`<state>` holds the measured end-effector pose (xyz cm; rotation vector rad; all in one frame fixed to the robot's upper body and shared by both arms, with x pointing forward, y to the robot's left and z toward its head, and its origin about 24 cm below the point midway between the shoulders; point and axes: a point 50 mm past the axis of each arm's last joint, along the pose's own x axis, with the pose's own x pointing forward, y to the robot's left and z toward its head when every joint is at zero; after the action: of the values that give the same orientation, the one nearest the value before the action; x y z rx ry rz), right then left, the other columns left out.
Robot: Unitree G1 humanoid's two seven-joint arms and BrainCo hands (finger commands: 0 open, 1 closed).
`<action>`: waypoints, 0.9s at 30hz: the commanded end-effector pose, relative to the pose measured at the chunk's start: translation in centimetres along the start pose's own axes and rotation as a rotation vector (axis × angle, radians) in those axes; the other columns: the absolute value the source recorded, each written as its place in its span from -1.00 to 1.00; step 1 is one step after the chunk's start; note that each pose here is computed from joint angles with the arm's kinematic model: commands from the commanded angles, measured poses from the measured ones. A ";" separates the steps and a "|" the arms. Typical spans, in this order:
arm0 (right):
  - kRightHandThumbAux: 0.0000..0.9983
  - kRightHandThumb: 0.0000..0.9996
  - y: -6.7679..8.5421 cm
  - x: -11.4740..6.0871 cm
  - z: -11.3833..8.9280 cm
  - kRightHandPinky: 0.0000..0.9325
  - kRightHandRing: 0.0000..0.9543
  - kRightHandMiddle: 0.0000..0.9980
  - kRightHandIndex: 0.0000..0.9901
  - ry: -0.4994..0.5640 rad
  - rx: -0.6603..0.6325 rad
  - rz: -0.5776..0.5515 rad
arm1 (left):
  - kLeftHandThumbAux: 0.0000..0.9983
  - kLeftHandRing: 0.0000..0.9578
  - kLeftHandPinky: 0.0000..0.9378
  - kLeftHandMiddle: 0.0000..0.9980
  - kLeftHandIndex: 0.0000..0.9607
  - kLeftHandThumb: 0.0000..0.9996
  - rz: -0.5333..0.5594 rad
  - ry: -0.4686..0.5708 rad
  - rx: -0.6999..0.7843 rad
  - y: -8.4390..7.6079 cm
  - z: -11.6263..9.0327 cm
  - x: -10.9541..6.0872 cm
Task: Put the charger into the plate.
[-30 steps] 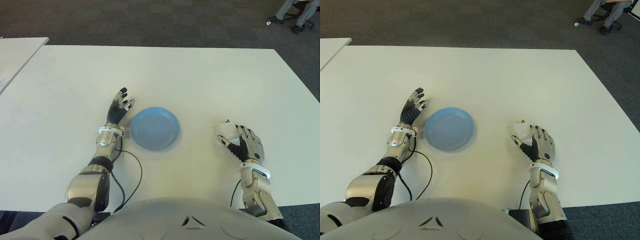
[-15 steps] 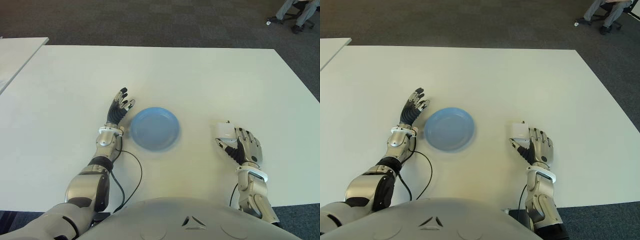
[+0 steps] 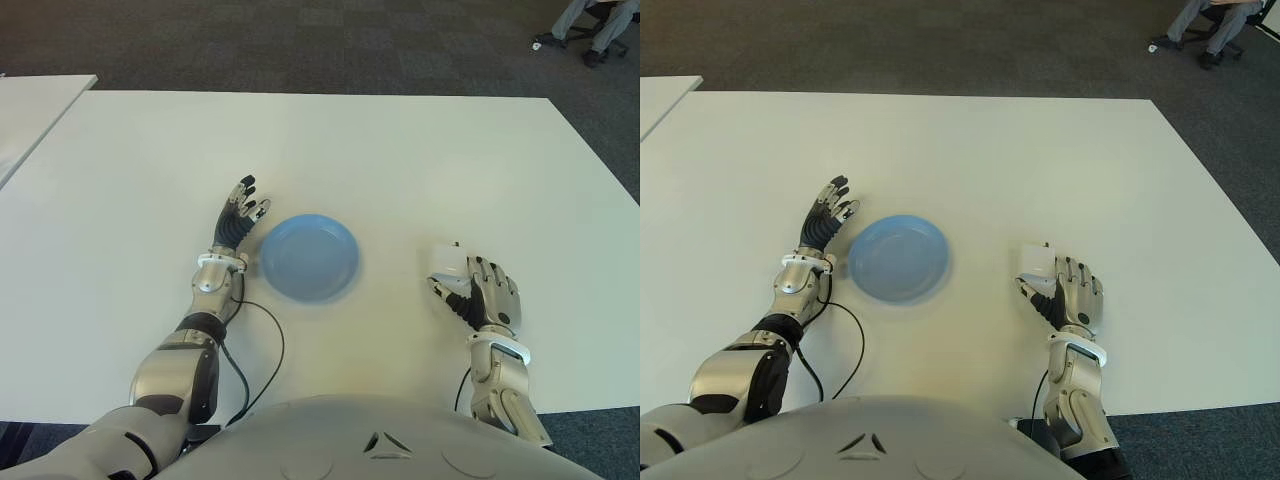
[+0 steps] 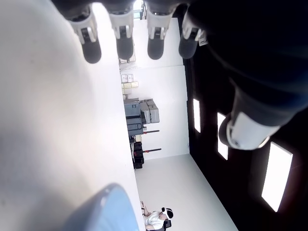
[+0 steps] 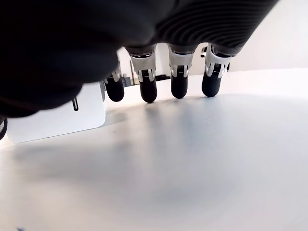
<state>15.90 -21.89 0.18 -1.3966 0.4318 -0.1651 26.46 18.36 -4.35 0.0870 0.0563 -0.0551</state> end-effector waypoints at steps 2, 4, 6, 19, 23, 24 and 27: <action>-0.61 -0.57 0.6 -0.2 0.4 -0.60 -0.89 -1.00 -1.00 0.017 -0.005 0.001 | 0.16 -0.87 -0.76 -0.90 -1.00 -0.73 -0.016 0.194 -0.028 -0.5 -3.8 -3.3; -0.59 -0.57 0.7 -0.2 0.5 -0.55 -0.85 -0.99 -1.00 0.022 -0.011 -0.014 | 0.16 -0.87 -0.76 -0.91 -1.00 -0.73 -0.017 0.193 -0.028 -0.5 -3.8 -3.3; -0.58 -0.57 0.7 -0.1 0.5 -0.51 -0.83 -0.98 -1.00 0.025 -0.015 -0.024 | 0.16 -0.87 -0.76 -0.91 -1.00 -0.73 -0.018 0.192 -0.028 -0.5 -3.7 -3.3; -0.57 -0.57 1.7 0.5 1.4 -0.57 -0.83 -0.97 -1.00 0.124 -0.074 -0.083 | 0.17 -0.89 -0.78 -0.92 -1.00 -0.76 -0.014 0.198 -0.022 -0.5 -3.8 -3.3; -0.56 -0.57 1.8 0.6 1.4 -0.60 -0.85 -0.98 -1.00 0.145 -0.076 -0.078 | 0.18 -0.89 -0.79 -0.92 -1.00 -0.76 -0.012 0.196 -0.021 -0.5 -3.8 -3.4; -0.56 -0.57 1.8 0.6 1.4 -0.61 -0.86 -0.98 -1.00 0.148 -0.077 -0.077 | 0.18 -0.89 -0.79 -0.92 -1.00 -0.76 -0.012 0.195 -0.021 -0.5 -3.8 -3.4; -0.55 -0.56 2.0 0.8 1.7 -0.62 -0.87 -0.99 -1.00 0.159 -0.076 -0.070 | 0.18 -0.89 -0.79 -0.92 -1.00 -0.77 -0.012 0.194 -0.021 -0.5 -3.8 -3.4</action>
<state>17.07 -20.89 -0.79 -1.4923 0.4797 -0.3574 26.43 18.41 -4.36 0.0901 0.0562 -0.0603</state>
